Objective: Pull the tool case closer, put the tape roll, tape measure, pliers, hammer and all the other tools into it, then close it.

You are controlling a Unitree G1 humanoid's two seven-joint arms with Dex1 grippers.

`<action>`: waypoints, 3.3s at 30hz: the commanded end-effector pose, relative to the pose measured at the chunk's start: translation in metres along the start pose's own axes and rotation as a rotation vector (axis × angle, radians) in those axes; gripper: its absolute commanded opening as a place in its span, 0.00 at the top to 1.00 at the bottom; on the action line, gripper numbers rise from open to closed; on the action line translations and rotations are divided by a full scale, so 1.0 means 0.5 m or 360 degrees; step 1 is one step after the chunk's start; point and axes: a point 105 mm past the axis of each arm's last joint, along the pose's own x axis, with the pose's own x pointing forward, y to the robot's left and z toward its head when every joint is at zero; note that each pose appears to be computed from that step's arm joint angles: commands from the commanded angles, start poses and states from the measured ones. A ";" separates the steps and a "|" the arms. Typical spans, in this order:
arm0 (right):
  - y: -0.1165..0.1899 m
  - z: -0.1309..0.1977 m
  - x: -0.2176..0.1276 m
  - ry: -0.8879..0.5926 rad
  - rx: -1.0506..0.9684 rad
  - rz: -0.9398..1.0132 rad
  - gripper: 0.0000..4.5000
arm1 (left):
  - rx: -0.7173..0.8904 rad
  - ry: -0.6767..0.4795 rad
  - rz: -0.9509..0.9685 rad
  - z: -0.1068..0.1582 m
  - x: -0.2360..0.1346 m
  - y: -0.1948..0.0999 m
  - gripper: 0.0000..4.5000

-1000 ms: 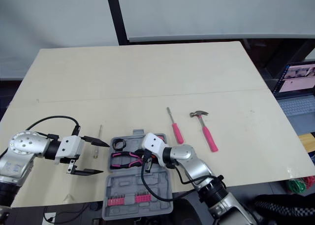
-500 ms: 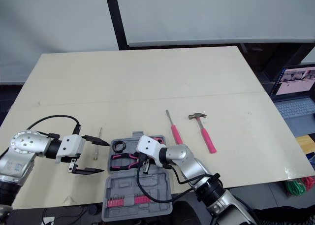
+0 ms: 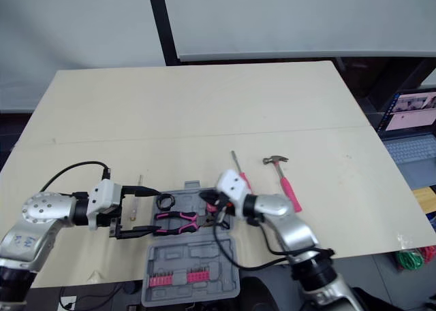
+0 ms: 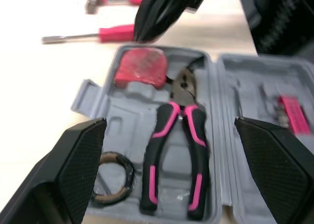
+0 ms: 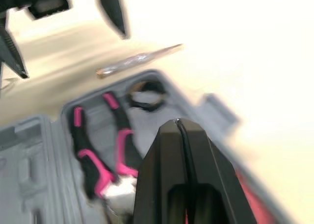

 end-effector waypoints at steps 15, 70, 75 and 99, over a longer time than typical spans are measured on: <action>-0.129 -0.062 -0.600 0.0703 0.0185 -0.0828 0.01 | -0.0547 0.0359 0.1267 -0.140 -0.410 -0.007 0.00; 0.046 -0.159 -0.099 0.0663 -0.0242 0.0410 1.00 | 0.0096 0.0517 -0.0236 -0.183 0.000 -0.085 0.99; 0.051 -0.167 -0.083 0.0657 -0.0233 0.0411 1.00 | 0.0106 0.0512 -0.0216 -0.189 0.015 -0.082 0.99; 0.036 -0.133 -0.053 0.0562 -0.0183 0.0376 1.00 | 0.0084 0.0307 -0.0115 -0.132 0.119 -0.037 0.99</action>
